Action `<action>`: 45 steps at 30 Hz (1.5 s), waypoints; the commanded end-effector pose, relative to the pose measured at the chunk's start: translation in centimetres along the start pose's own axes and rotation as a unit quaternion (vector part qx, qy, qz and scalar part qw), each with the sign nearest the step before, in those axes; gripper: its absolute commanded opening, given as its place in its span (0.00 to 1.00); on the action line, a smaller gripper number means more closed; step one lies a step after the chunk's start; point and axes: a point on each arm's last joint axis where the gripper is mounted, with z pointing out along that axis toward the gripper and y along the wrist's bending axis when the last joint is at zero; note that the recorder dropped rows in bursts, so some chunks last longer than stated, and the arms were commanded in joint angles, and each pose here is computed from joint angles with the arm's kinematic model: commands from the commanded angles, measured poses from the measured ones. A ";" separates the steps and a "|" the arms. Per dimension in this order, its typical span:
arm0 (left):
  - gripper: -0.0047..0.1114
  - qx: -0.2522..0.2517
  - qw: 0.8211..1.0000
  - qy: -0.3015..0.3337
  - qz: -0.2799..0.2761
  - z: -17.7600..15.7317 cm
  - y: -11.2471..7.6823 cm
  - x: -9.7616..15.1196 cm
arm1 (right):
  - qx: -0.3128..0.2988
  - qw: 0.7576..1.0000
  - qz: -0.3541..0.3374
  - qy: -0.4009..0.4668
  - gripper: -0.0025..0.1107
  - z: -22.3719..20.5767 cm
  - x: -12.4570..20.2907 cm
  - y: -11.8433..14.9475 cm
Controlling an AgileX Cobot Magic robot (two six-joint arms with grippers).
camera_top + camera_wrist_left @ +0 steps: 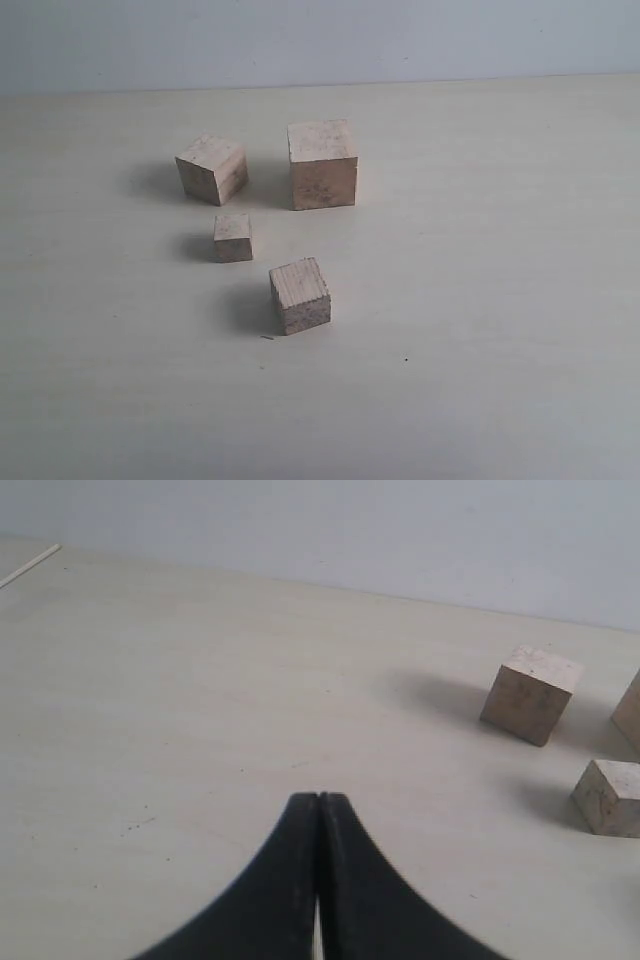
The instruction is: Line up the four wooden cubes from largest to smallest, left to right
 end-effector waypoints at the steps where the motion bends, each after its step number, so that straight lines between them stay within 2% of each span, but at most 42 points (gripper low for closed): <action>1: 0.04 0.003 1.000 -0.005 0.001 0.0 0.0 0.0 | 0.011 0.994 0.007 -0.109 0.02 -0.2 -1.8 -0.2; 6: 0.04 0.003 1.000 -0.005 0.001 0.0 0.0 0.0 | 0.015 0.989 0.007 -0.144 0.02 -0.4 -2.5 -0.3; 11: 0.04 0.003 1.000 -0.005 0.001 0.0 0.0 0.0 | 0.022 0.975 0.012 -0.222 0.02 -0.9 -3.8 -0.5; 13: 0.04 0.003 1.000 -0.005 0.001 0.0 0.0 0.0 | 0.016 0.971 0.041 -0.234 0.02 -1.1 -4.2 -0.5; 16: 0.04 0.003 1.000 -0.005 0.001 0.0 0.0 0.0 | 0.009 0.968 0.063 -0.244 0.02 -1.5 -5.8 -0.3; 20: 0.04 0.003 1.000 -0.005 0.001 0.0 0.0 0.0 | 0.001 0.969 0.063 -0.240 0.02 -1.7 -9.6 0.1; 24: 0.04 0.003 1.000 -0.005 0.001 0.0 0.0 0.0 | -0.007 0.979 0.062 -0.195 0.02 -0.4 -14.4 0.6; 29: 0.04 0.003 1.000 -0.005 0.001 0.0 0.0 0.0 | -0.018 0.996 0.058 -0.063 0.02 4.2 -19.5 1.4; 32: 0.04 0.003 1.000 -0.005 0.001 0.0 0.0 0.0 | -0.036 0.997 0.057 0.028 0.02 7.9 -21.2 2.1; 35: 0.04 0.003 1.000 -0.005 0.001 0.0 0.0 0.0 | -0.081 0.988 0.051 0.119 0.02 11.5 -22.3 3.9; 38: 0.04 0.003 1.000 -0.005 0.001 0.0 0.0 0.0 | -0.151 0.963 0.047 0.216 0.02 15.0 -21.9 6.7; 41: 0.04 0.003 1.000 -0.005 0.001 0.0 0.0 0.0 | -0.216 0.934 0.118 0.259 0.02 18.9 -21.4 10.1; 45: 0.04 0.003 1.000 -0.005 0.001 0.0 0.0 0.0 | -0.216 0.923 0.210 0.239 0.02 22.4 -20.8 11.2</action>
